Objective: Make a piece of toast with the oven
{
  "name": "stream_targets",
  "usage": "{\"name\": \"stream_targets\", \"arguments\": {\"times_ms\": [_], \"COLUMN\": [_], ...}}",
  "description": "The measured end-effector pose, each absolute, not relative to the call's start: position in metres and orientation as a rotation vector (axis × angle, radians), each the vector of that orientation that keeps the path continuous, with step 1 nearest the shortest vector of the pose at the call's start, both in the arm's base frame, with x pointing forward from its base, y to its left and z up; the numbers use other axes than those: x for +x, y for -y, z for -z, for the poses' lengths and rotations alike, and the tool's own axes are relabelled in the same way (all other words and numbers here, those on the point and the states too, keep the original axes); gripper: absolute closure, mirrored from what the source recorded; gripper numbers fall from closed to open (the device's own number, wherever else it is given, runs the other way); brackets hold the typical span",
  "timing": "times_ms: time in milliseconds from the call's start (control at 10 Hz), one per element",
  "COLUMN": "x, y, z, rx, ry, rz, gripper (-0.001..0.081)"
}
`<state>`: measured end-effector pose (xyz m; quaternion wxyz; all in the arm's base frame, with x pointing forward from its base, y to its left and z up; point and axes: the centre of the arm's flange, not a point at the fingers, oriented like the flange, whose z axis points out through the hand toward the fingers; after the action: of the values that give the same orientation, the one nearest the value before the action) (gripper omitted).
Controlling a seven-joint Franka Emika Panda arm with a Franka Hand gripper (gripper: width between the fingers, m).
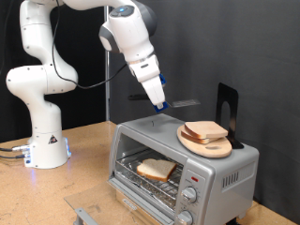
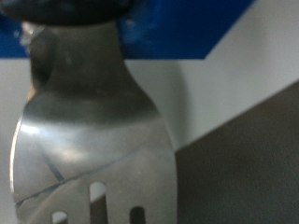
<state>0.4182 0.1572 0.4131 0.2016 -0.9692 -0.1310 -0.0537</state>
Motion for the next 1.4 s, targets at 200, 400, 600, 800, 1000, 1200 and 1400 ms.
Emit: {"name": "stream_targets", "arguments": {"times_ms": [200, 400, 600, 800, 1000, 1200, 1400], "x": [0.415, 0.413, 0.413, 0.414, 0.415, 0.416, 0.415], "y": [-0.159, -0.158, -0.158, -0.159, -0.16, -0.16, -0.157], "z": [-0.392, -0.379, -0.373, -0.374, -0.376, -0.388, -0.411], "rx": [-2.727, -2.739, -2.755, -2.777, -2.766, -2.716, -2.655], "ry": [0.368, 0.364, 0.376, 0.407, 0.436, 0.44, 0.419], "rz": [0.126, 0.123, 0.16, 0.213, 0.245, 0.289, 0.284], "gripper": [0.0316, 0.0316, 0.0123, 0.0033, 0.0, 0.0, -0.0002]}}
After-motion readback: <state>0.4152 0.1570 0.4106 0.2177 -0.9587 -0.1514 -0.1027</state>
